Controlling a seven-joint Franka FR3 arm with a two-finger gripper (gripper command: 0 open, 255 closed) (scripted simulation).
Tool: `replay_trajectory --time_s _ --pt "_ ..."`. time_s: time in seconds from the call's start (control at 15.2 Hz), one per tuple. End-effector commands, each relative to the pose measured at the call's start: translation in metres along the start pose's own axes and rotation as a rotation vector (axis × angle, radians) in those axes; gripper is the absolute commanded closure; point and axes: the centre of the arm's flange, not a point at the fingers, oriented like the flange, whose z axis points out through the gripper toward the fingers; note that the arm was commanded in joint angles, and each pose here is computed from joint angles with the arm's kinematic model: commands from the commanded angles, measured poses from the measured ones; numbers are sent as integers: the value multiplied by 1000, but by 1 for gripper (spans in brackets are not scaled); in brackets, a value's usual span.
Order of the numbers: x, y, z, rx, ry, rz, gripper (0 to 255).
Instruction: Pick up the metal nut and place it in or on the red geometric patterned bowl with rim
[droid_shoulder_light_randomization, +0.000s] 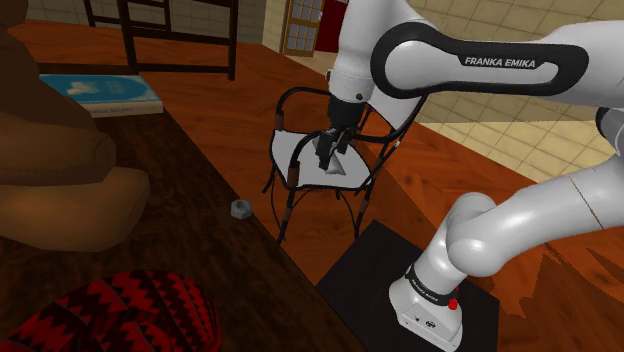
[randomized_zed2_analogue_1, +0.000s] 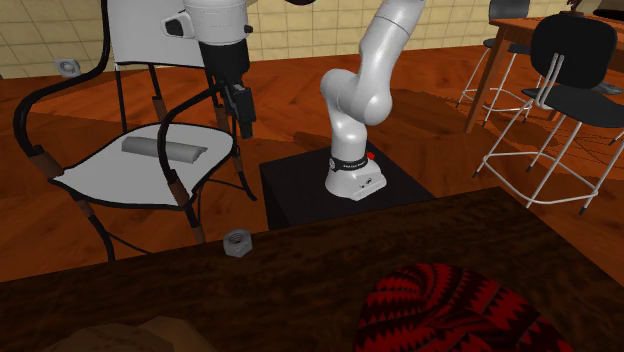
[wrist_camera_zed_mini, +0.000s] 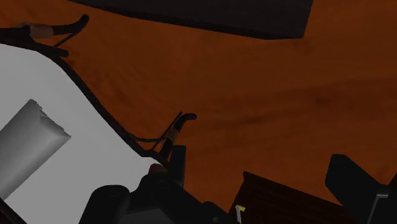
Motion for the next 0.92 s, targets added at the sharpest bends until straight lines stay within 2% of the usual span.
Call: replay_trajectory --time_s 0.0,0.86 --pt "9 -23 3 9 3 -3 0" --pt "67 -175 12 63 24 -28 0"
